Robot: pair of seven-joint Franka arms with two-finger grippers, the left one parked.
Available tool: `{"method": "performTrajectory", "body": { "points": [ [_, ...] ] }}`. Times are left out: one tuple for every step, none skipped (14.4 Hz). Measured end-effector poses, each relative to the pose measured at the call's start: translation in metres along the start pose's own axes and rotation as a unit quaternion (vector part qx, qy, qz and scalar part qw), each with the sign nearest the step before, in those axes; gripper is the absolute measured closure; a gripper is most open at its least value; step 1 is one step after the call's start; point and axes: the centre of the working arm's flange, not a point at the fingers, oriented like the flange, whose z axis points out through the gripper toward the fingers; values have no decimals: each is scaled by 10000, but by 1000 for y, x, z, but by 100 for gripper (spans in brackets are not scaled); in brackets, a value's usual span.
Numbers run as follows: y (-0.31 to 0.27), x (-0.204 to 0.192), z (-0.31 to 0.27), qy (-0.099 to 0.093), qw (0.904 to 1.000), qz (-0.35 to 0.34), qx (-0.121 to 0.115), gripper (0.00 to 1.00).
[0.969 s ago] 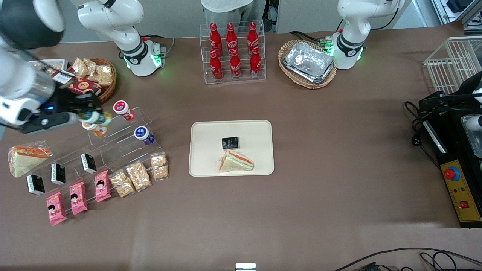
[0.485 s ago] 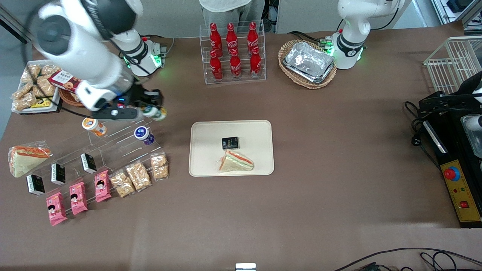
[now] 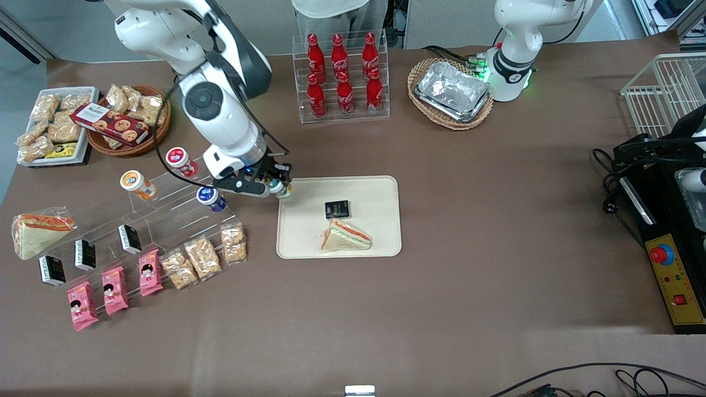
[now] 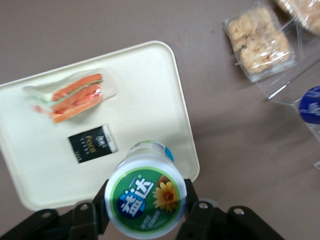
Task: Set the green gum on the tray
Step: 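Lift the gum tub off the rack and carry it over the cream tray, then lower the held gum tub onto the tray beside the black box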
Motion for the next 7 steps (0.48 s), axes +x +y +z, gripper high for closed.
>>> {"method": "performTrajectory", "body": {
  "points": [
    [6,-2,21,50,10000,38,13,41],
    [12,-4,40,100,9999,69,26,41],
    [18,-5,57,154,9998,96,42,41],
    [24,-7,73,202,9997,113,55,41],
    [28,-9,88,229,9996,127,52,41],
    [30,-12,99,234,9996,180,39,41],
    [28,-16,108,218,9995,210,16,41]
  ]
}}
